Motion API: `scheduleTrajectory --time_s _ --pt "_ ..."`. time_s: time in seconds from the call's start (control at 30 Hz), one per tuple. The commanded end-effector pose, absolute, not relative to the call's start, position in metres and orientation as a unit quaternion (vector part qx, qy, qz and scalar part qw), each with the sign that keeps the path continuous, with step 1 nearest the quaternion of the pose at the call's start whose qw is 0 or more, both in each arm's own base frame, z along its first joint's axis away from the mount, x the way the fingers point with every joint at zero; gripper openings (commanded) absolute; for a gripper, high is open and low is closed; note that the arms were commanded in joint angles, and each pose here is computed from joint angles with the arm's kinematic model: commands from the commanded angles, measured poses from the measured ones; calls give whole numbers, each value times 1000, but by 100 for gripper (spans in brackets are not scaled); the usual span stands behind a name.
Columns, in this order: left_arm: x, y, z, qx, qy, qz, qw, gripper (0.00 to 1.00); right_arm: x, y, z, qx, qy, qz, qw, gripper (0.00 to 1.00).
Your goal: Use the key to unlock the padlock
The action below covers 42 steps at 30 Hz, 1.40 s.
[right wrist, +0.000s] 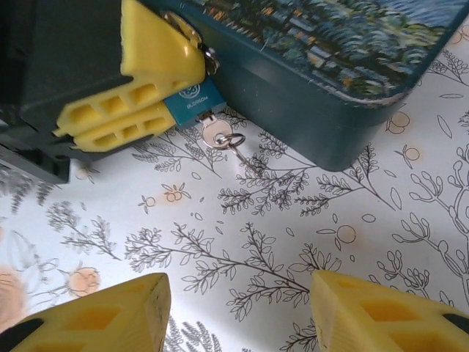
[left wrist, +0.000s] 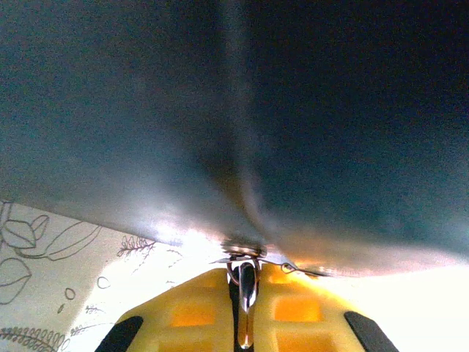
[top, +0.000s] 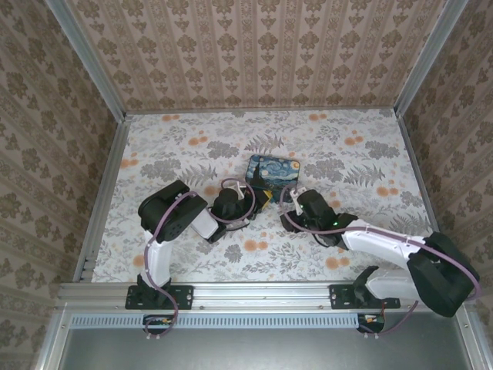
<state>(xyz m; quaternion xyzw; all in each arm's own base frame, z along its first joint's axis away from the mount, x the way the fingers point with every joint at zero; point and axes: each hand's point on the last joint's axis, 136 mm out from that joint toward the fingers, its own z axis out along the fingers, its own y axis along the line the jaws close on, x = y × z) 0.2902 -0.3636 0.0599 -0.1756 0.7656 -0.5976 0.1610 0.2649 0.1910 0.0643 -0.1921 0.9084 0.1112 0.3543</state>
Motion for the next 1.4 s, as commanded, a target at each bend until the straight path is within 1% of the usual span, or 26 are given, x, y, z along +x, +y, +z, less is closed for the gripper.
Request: scheduleTrajectory --time_s 0.0,0.17,0.2,0.47,0.67,0.87,1.13,1.37 --pt "287 -363 49 -169 775 -590 149 0 280 189 71 -226 895 30 384 54" --pt "286 -362 47 -170 777 -588 148 0 286 203 69 -255 884 -1 393 54" --pt "286 -362 47 -170 777 -588 148 0 287 203 62 -262 884 -15 386 54" --pt "287 -361 45 -172 776 -588 149 0 301 219 52 -296 872 -65 385 54" --pt "285 -360 42 -175 778 -586 147 0 313 219 46 -292 870 -97 384 48" --pt "285 -359 40 -176 778 -586 145 0 322 220 42 -291 869 -119 382 46" --pt "284 -359 37 -177 779 -584 144 0 333 218 43 -281 872 -122 382 36" --pt "284 -358 34 -178 780 -582 143 0 339 216 44 -274 878 -106 377 19"
